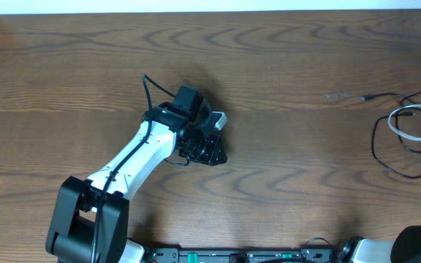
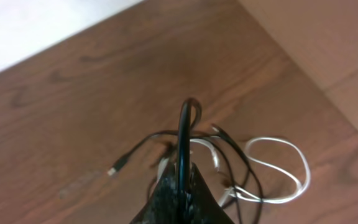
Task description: Untangle cables
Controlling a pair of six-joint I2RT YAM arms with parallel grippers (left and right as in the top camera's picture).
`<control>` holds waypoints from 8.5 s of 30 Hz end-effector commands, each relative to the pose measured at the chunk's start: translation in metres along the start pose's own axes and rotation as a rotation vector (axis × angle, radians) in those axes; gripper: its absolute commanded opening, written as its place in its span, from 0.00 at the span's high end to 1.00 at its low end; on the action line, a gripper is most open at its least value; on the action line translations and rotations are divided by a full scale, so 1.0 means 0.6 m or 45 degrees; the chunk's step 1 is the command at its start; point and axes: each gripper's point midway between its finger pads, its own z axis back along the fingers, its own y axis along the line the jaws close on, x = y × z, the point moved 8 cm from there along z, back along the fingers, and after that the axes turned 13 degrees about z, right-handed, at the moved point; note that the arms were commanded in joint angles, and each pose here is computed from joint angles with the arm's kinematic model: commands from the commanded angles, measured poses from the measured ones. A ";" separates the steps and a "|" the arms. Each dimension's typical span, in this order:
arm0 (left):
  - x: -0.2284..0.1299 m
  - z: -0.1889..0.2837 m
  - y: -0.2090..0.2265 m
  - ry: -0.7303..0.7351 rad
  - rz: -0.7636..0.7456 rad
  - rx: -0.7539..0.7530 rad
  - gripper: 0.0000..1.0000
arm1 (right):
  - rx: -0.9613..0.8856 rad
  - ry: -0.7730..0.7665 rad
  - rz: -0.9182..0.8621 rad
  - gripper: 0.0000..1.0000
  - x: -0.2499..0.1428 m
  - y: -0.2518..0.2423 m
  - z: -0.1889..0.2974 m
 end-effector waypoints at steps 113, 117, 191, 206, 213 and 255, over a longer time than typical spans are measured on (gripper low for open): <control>-0.267 0.266 0.073 -1.259 0.300 0.408 0.01 | 0.549 -0.011 0.454 0.01 -0.412 0.183 0.213; -0.267 0.266 0.073 -1.260 0.300 0.408 0.01 | 0.531 -0.120 0.376 0.01 -0.404 0.175 0.212; -0.267 0.266 0.073 -1.260 0.300 0.409 0.00 | 0.505 -1.035 0.499 0.01 -0.452 0.220 0.070; -0.299 0.253 0.086 -1.349 0.257 0.403 0.00 | 0.505 -1.035 0.499 0.01 -0.452 0.220 0.070; -0.294 0.225 0.123 -1.603 0.255 0.366 0.00 | 0.505 -1.035 0.499 0.01 -0.452 0.220 0.070; -0.186 0.148 0.186 -1.855 -0.226 0.529 0.00 | 0.505 -1.035 0.499 0.01 -0.452 0.220 0.070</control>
